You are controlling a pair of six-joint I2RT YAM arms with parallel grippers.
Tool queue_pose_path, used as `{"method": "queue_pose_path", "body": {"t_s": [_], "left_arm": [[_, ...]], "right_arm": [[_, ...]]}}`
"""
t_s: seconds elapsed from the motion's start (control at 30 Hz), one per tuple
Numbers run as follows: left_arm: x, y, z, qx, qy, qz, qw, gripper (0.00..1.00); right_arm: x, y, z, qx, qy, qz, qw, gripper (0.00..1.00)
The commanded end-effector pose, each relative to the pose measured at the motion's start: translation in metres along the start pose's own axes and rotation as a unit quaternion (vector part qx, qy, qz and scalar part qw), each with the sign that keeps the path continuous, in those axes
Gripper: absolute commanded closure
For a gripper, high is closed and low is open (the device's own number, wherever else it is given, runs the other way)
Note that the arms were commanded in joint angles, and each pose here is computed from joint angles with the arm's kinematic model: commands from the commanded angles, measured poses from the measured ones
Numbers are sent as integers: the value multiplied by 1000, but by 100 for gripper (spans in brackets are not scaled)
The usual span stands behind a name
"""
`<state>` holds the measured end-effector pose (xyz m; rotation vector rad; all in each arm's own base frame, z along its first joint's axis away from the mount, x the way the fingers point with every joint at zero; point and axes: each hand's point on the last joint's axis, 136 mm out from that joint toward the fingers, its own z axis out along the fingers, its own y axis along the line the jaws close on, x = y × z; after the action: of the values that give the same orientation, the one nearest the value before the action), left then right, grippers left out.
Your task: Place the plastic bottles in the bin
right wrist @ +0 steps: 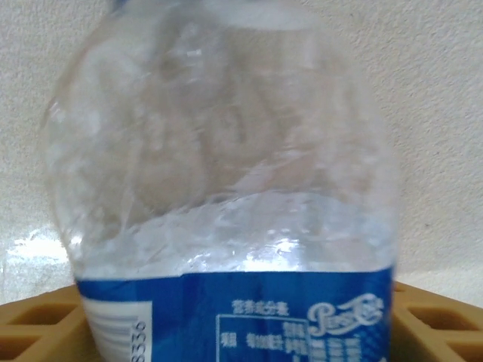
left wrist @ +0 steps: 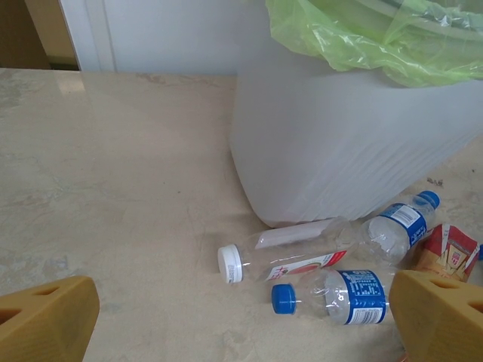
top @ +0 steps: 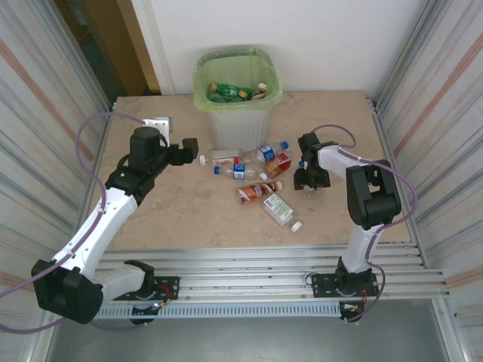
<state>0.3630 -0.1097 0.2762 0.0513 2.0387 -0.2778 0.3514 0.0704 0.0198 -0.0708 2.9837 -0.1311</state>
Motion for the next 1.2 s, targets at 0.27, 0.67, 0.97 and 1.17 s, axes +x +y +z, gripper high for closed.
{"method": "queue_pose_path", "body": {"t_s": [0.27,0.67,0.97,1.17], "left_arm": [[-9,-9,1,32,-11,-35,999,1],[-49,-72,-9,161,-29,-64,984,1],[-78,-167,-22,325,-18,-38,945,1],[-79,-224,-29,411,18,-18,911,3]], "right_arm": [[14,-4,-50,-29,-56,36,997,48],[-5,44,-175,-151,-286,3,946,57],[-3,95,-266,-213,-431,-79,873,57],[-3,120,-296,-217,-473,-120,845,57]]}}
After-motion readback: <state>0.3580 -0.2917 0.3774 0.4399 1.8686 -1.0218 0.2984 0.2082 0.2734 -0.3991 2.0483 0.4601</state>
